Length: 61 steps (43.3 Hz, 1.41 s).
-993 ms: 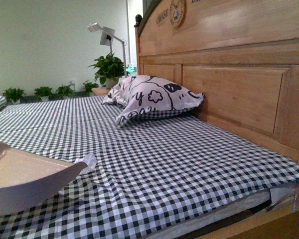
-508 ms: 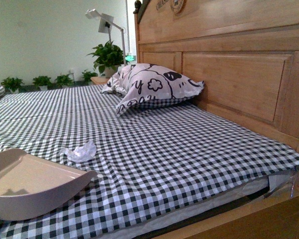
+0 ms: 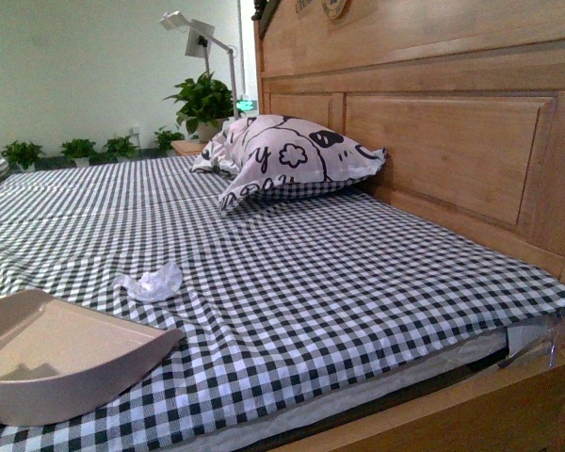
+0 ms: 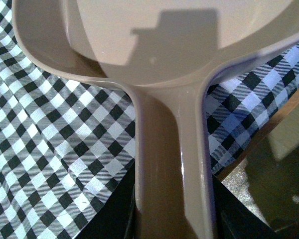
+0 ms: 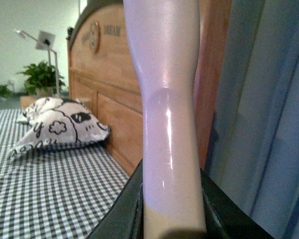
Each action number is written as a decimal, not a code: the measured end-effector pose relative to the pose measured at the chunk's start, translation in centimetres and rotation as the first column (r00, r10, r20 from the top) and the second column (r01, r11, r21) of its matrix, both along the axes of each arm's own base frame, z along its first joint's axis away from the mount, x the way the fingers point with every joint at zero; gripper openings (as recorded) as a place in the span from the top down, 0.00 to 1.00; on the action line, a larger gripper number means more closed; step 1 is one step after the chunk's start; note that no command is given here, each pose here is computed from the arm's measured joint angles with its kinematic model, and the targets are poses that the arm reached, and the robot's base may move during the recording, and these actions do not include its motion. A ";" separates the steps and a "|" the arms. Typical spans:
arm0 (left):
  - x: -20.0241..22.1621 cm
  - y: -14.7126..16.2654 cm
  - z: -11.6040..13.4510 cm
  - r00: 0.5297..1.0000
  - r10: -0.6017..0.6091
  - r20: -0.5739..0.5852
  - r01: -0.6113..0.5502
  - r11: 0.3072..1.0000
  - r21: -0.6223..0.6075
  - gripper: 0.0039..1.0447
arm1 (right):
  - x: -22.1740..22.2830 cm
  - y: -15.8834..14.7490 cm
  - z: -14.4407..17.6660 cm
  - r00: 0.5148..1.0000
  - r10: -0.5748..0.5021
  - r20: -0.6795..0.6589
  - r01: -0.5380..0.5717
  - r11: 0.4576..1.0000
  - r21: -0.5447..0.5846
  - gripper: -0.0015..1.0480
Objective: Clean up trash
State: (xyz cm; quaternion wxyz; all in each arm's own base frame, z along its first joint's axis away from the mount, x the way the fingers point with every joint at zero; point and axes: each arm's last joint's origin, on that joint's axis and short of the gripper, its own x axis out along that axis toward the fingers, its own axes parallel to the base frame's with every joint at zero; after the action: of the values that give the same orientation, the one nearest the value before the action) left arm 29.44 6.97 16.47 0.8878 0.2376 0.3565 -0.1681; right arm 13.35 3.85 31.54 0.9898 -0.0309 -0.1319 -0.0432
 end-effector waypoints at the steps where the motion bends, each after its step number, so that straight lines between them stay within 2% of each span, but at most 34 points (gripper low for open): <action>1: 0.0 0.0 0.0 1.000 0.000 0.000 0.000 1.000 0.000 0.76 | 0.2 0.0 0.1 0.998 -0.023 -0.058 0.023 1.000 -0.006 0.81; 3: 0.0 0.0 0.0 1.000 0.001 -0.001 -0.001 1.000 0.001 0.76 | 1.0 0.2 0.5 0.976 -0.036 -0.215 0.032 0.999 -0.023 0.81; 6: 0.0 0.0 0.0 1.000 0.001 -0.001 -0.001 1.000 0.001 0.76 | 2.9 1.0 1.0 0.909 0.010 -0.416 -0.044 0.996 -0.072 0.81; 9: 0.0 0.0 0.0 1.000 0.001 -0.001 -0.001 1.000 0.001 0.76 | 6.0 2.5 0.9 0.861 0.074 -0.504 -0.133 0.988 -0.082 0.81; 17: 0.0 0.0 0.0 1.000 0.000 -0.001 0.000 1.000 0.000 0.76 | 14.8 8.0 1.3 0.822 0.198 -0.535 -0.291 0.952 -0.096 0.81; 23: 0.0 0.0 0.0 1.000 -0.001 -0.001 0.001 1.000 0.001 0.76 | 20.1 11.7 1.0 0.786 0.233 -0.573 -0.355 0.929 -0.108 0.81; 26: 0.0 0.0 0.0 1.000 -0.001 -0.001 0.001 1.000 0.000 0.76 | 23.2 14.1 -0.3 0.738 0.239 -0.631 -0.390 0.914 -0.110 0.81; 32: 0.0 0.0 0.0 1.000 -0.001 -0.001 0.001 1.000 0.001 0.76 | 28.3 18.7 -5.1 0.566 0.258 -0.783 -0.496 0.865 -0.073 0.81; 37: 0.0 0.0 0.0 1.000 -0.002 -0.001 0.002 1.000 0.002 0.76 | 30.6 21.9 -7.8 0.473 0.254 -0.844 -0.549 0.834 -0.057 0.81; 49: 0.0 0.0 0.0 1.000 -0.002 -0.001 0.002 1.000 0.002 0.76 | 32.7 26.9 -9.1 0.427 0.256 -0.867 -0.602 0.796 -0.061 0.81; 61: 0.0 0.0 0.0 1.000 -0.002 -0.001 0.002 1.000 0.002 0.76 | 33.2 29.0 -11.3 0.392 0.221 -0.893 -0.627 0.775 -0.084 0.81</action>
State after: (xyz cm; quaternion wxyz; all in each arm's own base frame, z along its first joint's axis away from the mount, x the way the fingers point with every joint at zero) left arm 29.45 6.97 16.43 0.8871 0.2389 0.3570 -0.1688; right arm 46.51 32.86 20.29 0.8683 -0.2185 0.3561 0.2675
